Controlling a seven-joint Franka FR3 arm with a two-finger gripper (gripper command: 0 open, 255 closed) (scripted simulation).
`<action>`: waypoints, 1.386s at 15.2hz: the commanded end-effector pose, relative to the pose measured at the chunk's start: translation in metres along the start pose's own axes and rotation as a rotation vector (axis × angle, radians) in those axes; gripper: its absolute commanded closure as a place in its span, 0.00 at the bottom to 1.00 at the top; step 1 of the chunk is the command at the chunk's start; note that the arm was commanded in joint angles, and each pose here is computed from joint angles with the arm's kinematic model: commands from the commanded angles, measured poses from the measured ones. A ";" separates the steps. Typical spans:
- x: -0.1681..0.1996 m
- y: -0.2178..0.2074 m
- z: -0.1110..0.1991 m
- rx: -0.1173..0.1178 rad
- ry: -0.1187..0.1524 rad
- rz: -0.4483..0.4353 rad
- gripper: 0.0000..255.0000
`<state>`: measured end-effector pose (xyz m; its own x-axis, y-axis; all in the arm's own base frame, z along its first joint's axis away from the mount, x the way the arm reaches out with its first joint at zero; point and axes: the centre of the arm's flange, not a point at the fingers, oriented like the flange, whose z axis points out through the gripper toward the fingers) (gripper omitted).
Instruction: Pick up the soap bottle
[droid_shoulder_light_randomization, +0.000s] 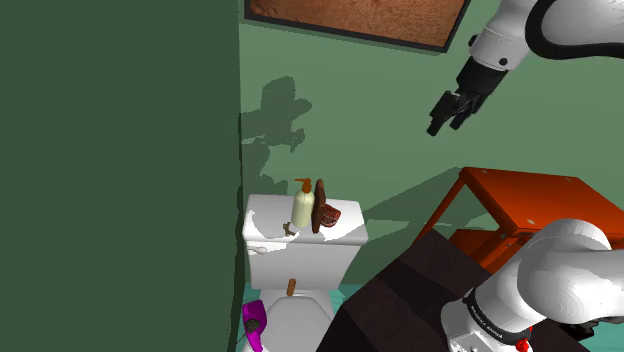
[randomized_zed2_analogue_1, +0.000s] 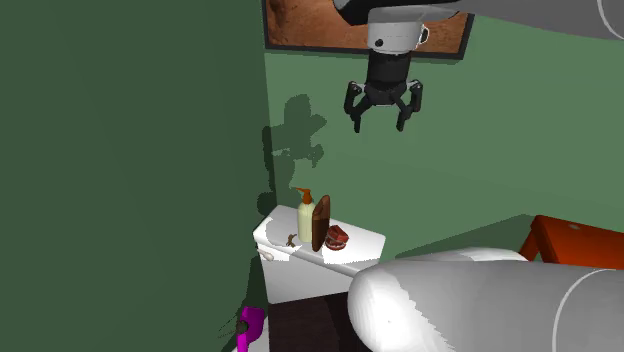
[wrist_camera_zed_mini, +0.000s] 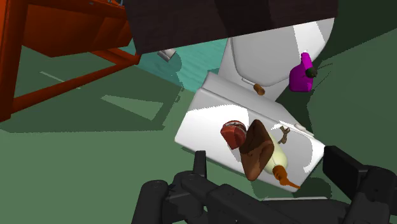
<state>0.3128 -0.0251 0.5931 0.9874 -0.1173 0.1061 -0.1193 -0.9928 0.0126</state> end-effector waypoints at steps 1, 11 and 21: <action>0.000 0.000 0.000 0.000 0.000 0.000 0.00; 0.072 -0.040 0.104 -0.005 -0.010 -0.029 0.00; 0.143 -0.083 0.209 -0.009 -0.019 -0.057 0.00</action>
<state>0.4787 0.0318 0.4094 0.9943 -0.0636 0.0860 -0.0661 -0.9974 0.0270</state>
